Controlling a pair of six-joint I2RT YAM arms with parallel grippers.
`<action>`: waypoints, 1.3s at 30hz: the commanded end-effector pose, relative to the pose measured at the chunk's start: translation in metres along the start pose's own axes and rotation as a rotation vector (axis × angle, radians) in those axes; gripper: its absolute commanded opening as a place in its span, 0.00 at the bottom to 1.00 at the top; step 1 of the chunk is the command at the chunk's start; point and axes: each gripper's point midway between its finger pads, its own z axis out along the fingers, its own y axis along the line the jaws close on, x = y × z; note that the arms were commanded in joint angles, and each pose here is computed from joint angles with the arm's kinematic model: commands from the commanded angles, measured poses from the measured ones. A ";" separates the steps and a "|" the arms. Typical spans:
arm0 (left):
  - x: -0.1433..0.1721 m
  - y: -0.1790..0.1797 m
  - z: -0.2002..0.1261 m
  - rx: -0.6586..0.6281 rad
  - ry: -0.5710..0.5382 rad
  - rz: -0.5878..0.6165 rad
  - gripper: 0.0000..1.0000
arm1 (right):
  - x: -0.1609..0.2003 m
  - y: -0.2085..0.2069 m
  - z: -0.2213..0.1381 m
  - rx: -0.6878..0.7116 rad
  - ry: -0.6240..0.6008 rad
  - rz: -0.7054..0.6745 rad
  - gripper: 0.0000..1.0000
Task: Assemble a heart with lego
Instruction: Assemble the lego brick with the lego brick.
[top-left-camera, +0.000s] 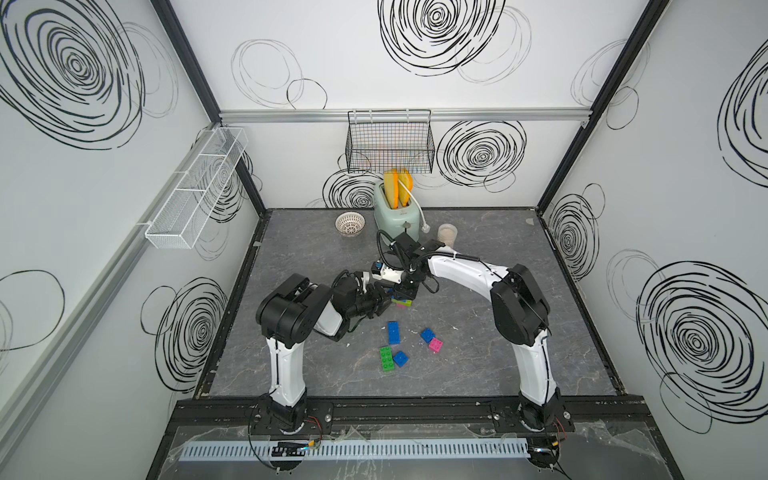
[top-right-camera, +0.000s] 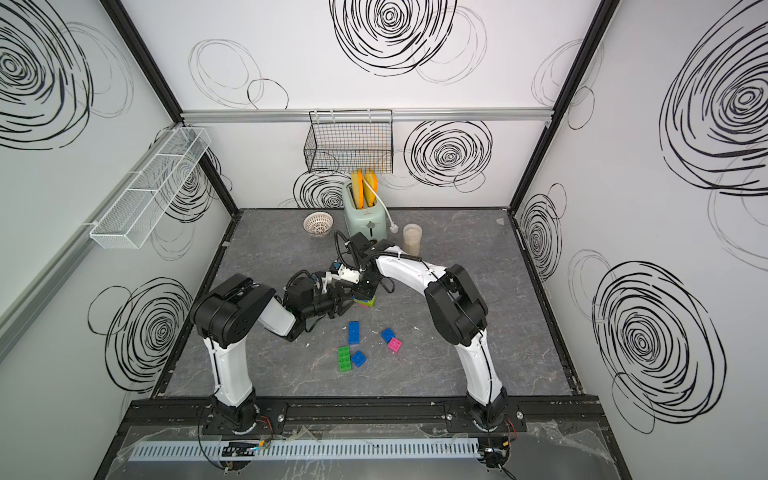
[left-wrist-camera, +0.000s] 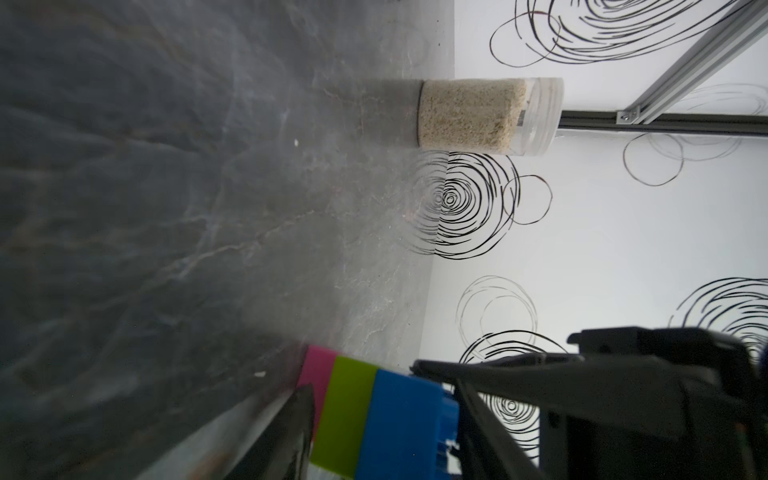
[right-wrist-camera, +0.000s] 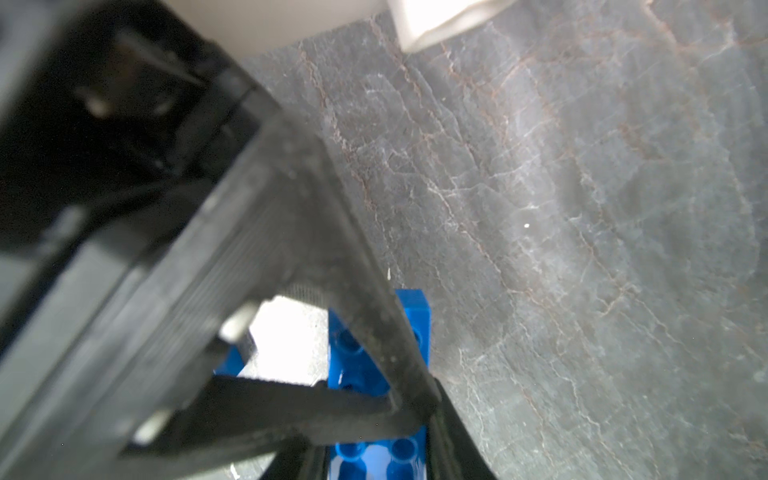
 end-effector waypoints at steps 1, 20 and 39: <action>0.021 -0.004 0.010 0.027 0.073 0.001 0.51 | 0.013 0.018 0.027 -0.082 0.029 -0.013 0.31; 0.031 -0.003 0.012 0.045 0.095 -0.005 0.61 | 0.009 0.015 0.024 -0.090 0.000 0.002 0.30; 0.030 -0.005 0.007 0.075 0.091 -0.007 0.33 | -0.010 -0.004 -0.007 -0.052 -0.116 0.061 0.56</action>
